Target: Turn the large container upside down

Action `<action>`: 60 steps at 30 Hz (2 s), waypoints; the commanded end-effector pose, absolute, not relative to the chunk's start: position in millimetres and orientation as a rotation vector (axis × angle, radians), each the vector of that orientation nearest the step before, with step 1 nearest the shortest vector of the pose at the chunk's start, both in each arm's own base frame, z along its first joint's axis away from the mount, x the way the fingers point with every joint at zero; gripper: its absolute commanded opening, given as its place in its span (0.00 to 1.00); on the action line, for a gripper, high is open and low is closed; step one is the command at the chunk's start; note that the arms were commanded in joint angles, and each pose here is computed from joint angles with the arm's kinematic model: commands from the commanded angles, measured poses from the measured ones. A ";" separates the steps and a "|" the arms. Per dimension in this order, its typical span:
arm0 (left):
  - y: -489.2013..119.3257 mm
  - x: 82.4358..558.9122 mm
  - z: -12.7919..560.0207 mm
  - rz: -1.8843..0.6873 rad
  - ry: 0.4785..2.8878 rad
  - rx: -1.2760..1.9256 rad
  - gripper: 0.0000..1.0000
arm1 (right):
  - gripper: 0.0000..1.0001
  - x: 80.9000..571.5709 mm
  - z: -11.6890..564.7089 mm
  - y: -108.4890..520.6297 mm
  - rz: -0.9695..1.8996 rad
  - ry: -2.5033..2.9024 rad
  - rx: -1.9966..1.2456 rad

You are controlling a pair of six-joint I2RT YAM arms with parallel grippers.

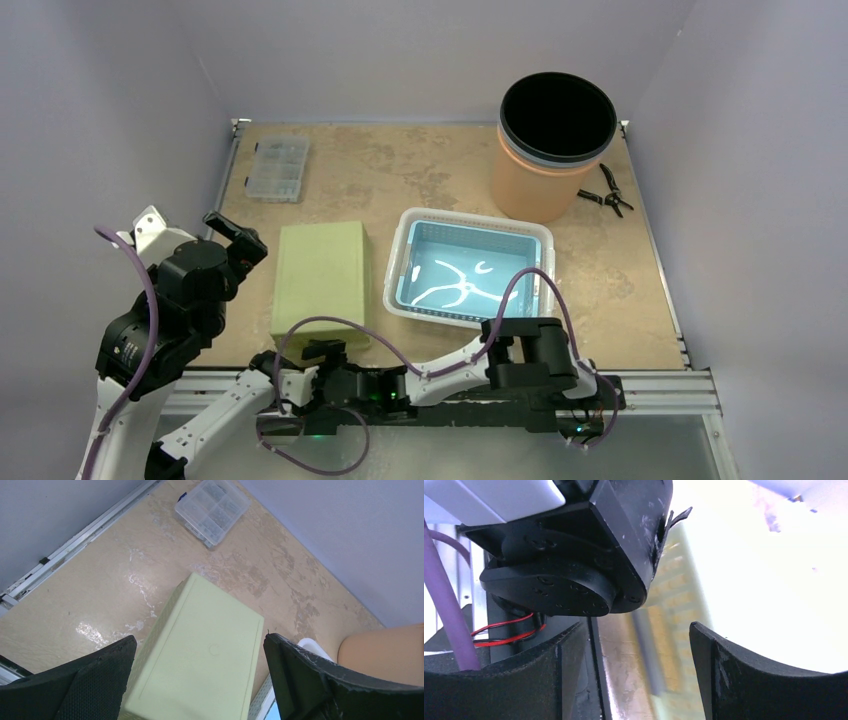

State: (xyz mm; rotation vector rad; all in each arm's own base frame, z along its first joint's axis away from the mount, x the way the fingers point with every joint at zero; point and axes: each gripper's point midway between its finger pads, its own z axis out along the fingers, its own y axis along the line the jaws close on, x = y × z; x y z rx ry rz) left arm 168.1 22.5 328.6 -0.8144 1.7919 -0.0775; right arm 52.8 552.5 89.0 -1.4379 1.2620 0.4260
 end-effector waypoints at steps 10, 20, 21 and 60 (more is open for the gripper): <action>21.1 172.3 329.8 -0.083 1.779 -0.815 0.99 | 0.78 61.4 154.1 546.0 0.437 1.162 -1.163; 20.5 173.7 326.8 -0.074 1.787 -0.811 0.98 | 0.85 90.2 210.2 496.2 0.459 1.270 -0.797; 20.3 174.2 327.1 -0.075 1.786 -0.811 0.98 | 0.96 91.4 212.4 492.5 0.464 1.285 -0.774; -8.3 189.9 313.1 -0.153 1.880 -0.721 0.99 | 0.99 249.3 96.5 426.3 0.456 2.438 -0.257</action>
